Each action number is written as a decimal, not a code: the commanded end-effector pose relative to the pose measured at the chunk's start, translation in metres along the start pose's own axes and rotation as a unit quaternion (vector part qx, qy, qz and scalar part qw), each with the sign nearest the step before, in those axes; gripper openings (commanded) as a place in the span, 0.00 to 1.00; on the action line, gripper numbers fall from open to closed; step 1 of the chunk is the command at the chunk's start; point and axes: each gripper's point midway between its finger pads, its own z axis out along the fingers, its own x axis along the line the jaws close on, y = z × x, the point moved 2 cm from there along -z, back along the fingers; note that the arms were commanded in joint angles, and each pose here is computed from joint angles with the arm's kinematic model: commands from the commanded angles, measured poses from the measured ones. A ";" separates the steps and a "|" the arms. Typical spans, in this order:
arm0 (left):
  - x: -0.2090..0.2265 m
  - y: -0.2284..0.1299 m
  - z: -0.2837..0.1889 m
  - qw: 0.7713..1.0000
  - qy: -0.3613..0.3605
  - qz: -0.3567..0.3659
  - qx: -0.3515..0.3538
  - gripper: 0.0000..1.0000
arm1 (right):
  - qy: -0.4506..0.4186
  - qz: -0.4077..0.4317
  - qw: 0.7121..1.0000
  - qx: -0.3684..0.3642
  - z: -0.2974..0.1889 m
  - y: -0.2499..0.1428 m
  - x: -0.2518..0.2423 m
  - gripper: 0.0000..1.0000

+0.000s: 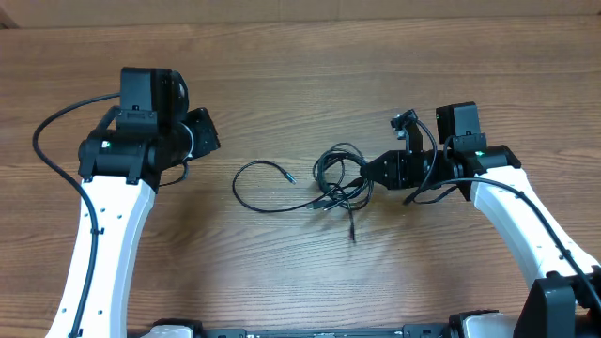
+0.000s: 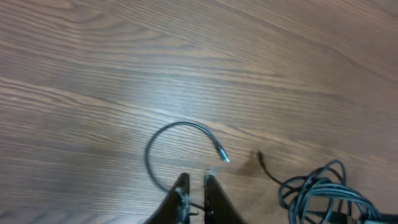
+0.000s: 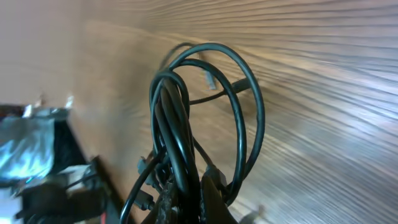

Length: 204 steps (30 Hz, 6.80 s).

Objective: Untangle cables

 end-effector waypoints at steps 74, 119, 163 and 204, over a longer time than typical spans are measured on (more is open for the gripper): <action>-0.078 -0.090 0.118 0.953 -0.093 0.205 0.202 0.04 | -0.354 0.197 0.911 -0.083 -0.034 -0.001 -0.095 0.04; -0.103 -0.092 0.067 0.949 -0.152 0.210 0.179 0.04 | -0.147 -0.048 0.984 -0.086 0.011 0.043 -0.018 0.04; -0.112 -0.092 0.064 0.942 -0.182 0.220 0.177 0.04 | -0.148 -0.048 0.986 -0.061 0.012 0.031 -0.021 0.04; -0.090 -0.055 0.053 0.945 -0.247 0.129 0.171 0.04 | 0.028 -0.143 0.989 0.003 0.020 0.002 0.030 0.65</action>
